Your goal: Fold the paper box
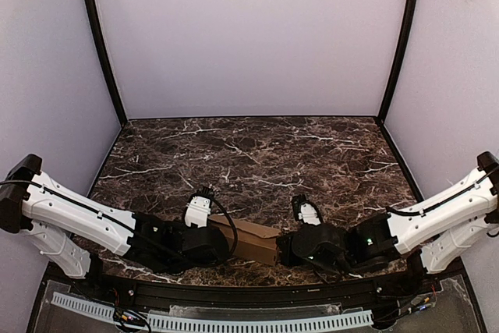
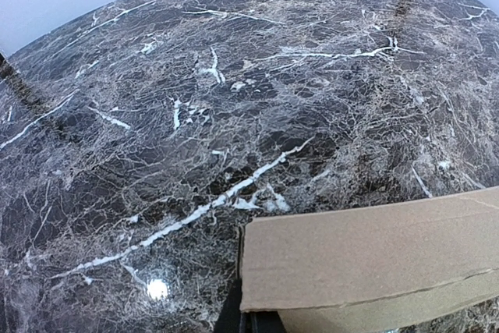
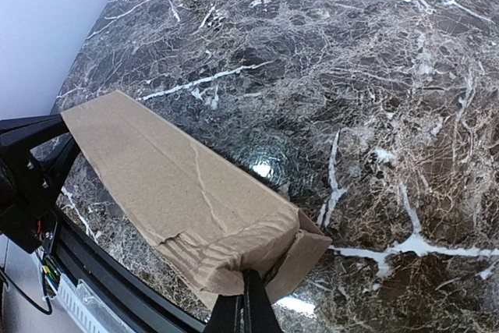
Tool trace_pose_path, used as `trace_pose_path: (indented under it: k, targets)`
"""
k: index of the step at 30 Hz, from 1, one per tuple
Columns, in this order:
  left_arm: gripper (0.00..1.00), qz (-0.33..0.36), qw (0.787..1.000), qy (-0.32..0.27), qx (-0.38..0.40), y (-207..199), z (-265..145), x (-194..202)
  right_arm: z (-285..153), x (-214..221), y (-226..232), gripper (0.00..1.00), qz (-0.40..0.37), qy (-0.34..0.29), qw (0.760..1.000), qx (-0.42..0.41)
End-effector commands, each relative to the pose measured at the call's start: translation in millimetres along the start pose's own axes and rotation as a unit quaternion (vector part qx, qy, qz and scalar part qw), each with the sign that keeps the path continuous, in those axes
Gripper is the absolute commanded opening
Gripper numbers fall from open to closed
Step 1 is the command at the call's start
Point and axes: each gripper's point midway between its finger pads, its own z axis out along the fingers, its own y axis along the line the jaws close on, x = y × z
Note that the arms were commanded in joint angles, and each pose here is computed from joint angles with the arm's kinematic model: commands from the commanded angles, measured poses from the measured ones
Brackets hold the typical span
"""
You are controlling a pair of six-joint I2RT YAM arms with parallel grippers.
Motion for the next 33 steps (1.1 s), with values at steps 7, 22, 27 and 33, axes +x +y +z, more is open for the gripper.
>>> trace_pose_path:
  k: [7,22,27,33]
  targets:
    - [0.00,0.000,0.998,0.047,0.032,-14.5,-1.1,21.4,-1.7,63.3,-41.8,0.06,-0.088,0.110,0.985,0.098]
    - [0.00,0.012,0.999,0.044,0.027,-13.8,0.0,21.2,-45.7,-2.7,-9.5,0.31,-0.113,0.044,0.991,0.048]
    - [0.00,0.017,0.999,0.040,0.028,-15.9,0.3,18.5,-53.9,-29.5,-14.1,0.25,-0.120,0.020,0.992,0.043]
    - [0.00,0.024,0.999,0.041,0.027,-17.8,1.0,18.7,-49.6,-65.8,6.1,0.03,-0.114,-0.005,0.993,-0.029]
